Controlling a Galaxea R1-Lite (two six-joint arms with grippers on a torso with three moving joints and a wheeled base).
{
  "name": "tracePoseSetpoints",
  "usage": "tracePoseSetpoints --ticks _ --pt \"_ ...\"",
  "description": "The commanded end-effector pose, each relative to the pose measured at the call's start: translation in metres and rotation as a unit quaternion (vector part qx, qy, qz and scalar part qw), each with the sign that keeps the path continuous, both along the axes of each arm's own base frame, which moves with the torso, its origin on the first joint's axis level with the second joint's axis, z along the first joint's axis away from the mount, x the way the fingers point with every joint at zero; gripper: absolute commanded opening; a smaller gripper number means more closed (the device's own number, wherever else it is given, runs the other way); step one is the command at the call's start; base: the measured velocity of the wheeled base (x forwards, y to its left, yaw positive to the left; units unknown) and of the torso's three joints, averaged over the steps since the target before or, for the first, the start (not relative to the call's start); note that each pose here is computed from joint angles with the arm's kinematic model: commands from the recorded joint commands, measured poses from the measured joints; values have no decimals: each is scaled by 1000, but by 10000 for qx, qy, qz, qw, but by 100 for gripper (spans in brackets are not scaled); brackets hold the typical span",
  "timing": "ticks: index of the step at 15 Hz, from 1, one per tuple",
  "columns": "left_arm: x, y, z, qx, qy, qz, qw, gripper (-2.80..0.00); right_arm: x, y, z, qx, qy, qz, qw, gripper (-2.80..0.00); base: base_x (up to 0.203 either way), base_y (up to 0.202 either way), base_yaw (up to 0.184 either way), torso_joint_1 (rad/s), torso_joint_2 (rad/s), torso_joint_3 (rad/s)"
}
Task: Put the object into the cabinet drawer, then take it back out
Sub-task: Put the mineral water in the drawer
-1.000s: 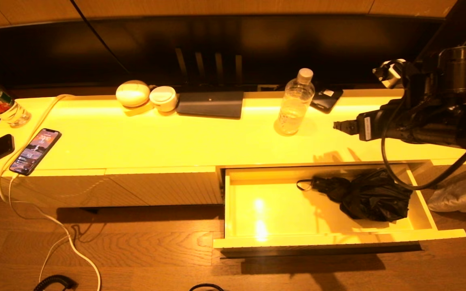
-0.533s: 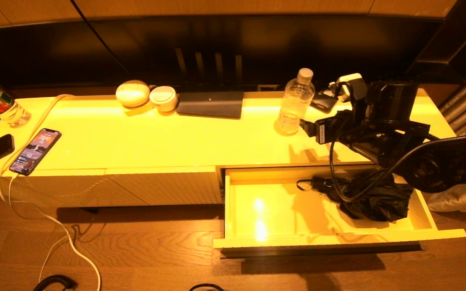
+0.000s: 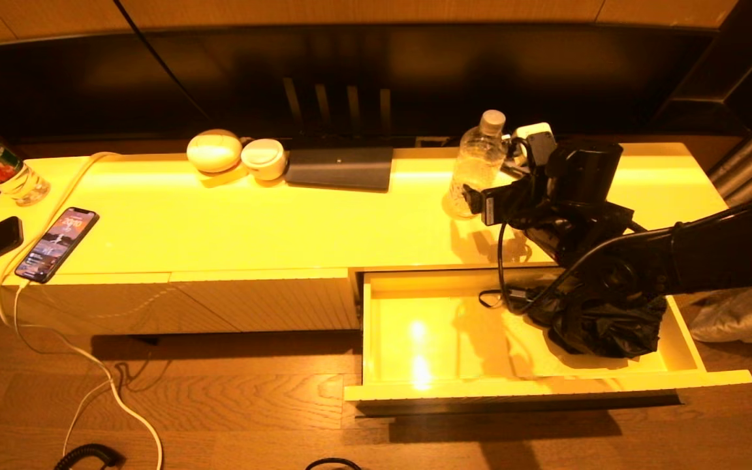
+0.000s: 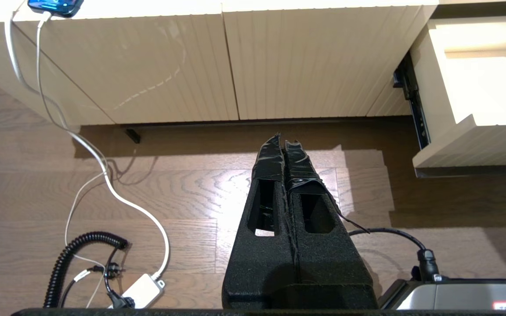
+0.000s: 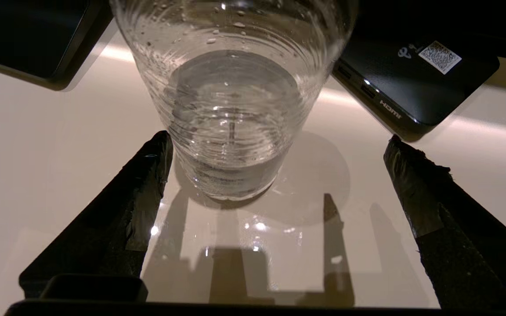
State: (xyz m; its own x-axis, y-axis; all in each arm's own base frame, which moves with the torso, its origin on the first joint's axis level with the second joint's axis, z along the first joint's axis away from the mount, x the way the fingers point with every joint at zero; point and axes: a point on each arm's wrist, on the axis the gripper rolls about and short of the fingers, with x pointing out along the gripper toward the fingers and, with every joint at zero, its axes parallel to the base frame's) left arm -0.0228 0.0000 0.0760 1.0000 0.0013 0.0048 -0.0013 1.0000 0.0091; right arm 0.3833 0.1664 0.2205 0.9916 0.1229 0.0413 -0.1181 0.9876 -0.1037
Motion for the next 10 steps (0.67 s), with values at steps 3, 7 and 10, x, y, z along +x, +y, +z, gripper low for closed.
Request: tracePoseSetpoints --ticks 3,7,10 --pt "0 0 0 1 9 1 10000 -280 26 13 -5 73 -189 -150 9997 0 0 0 0 0 0 0" --pt "0 0 0 1 9 1 10000 -280 40 19 -11 -7 -289 -306 9991 0 0 0 0 0 0 0" --pt "0 0 0 1 9 1 10000 -280 43 21 -6 34 -440 -315 9985 0 0 0 0 0 0 0"
